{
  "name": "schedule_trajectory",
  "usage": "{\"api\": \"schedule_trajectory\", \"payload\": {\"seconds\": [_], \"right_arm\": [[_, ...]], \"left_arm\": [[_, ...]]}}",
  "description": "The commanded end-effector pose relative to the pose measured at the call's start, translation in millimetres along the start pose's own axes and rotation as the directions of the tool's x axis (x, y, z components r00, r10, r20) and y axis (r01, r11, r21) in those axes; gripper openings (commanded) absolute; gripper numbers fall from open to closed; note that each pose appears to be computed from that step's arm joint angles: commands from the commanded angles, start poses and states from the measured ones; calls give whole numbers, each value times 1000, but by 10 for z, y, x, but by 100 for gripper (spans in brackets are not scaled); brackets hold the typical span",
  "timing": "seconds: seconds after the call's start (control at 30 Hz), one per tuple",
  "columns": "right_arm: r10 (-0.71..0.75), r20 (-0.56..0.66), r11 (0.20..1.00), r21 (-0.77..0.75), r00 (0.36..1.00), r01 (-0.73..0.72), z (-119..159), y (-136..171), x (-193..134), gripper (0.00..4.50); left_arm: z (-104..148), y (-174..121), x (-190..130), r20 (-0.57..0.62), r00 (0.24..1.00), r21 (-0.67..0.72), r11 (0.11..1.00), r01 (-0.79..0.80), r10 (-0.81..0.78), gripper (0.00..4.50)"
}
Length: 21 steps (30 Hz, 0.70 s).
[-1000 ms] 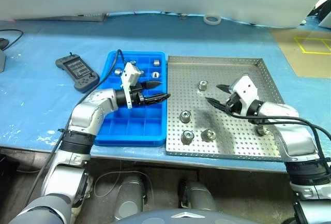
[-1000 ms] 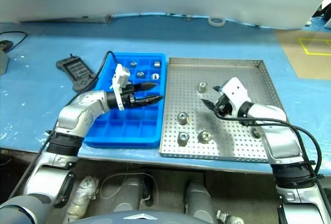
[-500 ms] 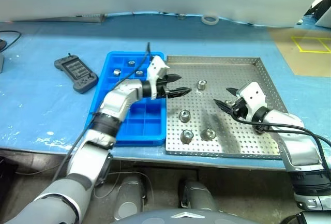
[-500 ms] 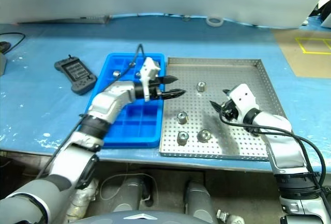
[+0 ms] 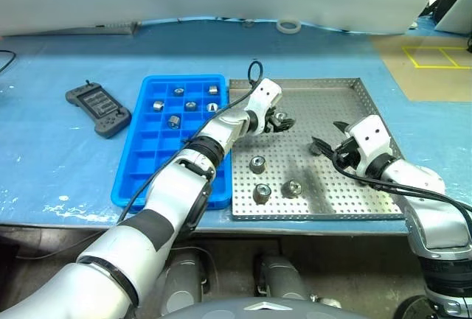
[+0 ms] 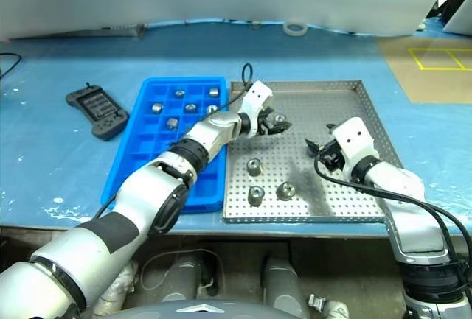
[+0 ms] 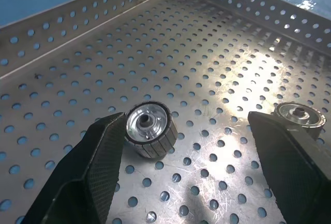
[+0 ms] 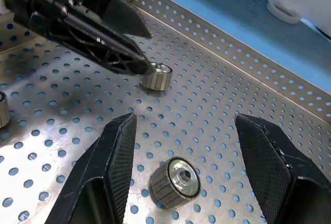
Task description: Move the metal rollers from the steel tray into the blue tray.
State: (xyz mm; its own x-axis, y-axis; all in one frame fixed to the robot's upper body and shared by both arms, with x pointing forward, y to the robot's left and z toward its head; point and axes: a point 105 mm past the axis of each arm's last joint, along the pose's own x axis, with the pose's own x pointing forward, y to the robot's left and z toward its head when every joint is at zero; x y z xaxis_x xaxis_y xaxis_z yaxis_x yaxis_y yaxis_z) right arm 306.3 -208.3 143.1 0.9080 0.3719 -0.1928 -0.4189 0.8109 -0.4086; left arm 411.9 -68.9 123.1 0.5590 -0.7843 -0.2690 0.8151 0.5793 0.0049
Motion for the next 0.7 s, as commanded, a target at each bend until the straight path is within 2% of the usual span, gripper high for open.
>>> {"api": "schedule_trajectory", "payload": {"seconds": [0.03, 0.37, 0.53, 0.7], "right_arm": [[-46, 34, 999, -16, 998, 47, 107, -45, -74, 318], [-97, 4, 995, -7, 995, 97, 33, -35, -151, 318], [-113, 3, 994, 2, 994, 113, 25, -22, -171, 318], [-124, -1, 992, 3, 992, 124, 25, -4, -204, 318]], "left_arm": [[158, 1, 60, 26, 996, 42, 996, -84, 83, 395], [-82, -22, 120, -50, 979, 99, 976, -194, 199, 395], [-202, -90, 145, -69, 978, 57, 980, -191, 195, 395], [-219, -197, 176, -37, 989, -16, 990, -141, 140, 395]]}}
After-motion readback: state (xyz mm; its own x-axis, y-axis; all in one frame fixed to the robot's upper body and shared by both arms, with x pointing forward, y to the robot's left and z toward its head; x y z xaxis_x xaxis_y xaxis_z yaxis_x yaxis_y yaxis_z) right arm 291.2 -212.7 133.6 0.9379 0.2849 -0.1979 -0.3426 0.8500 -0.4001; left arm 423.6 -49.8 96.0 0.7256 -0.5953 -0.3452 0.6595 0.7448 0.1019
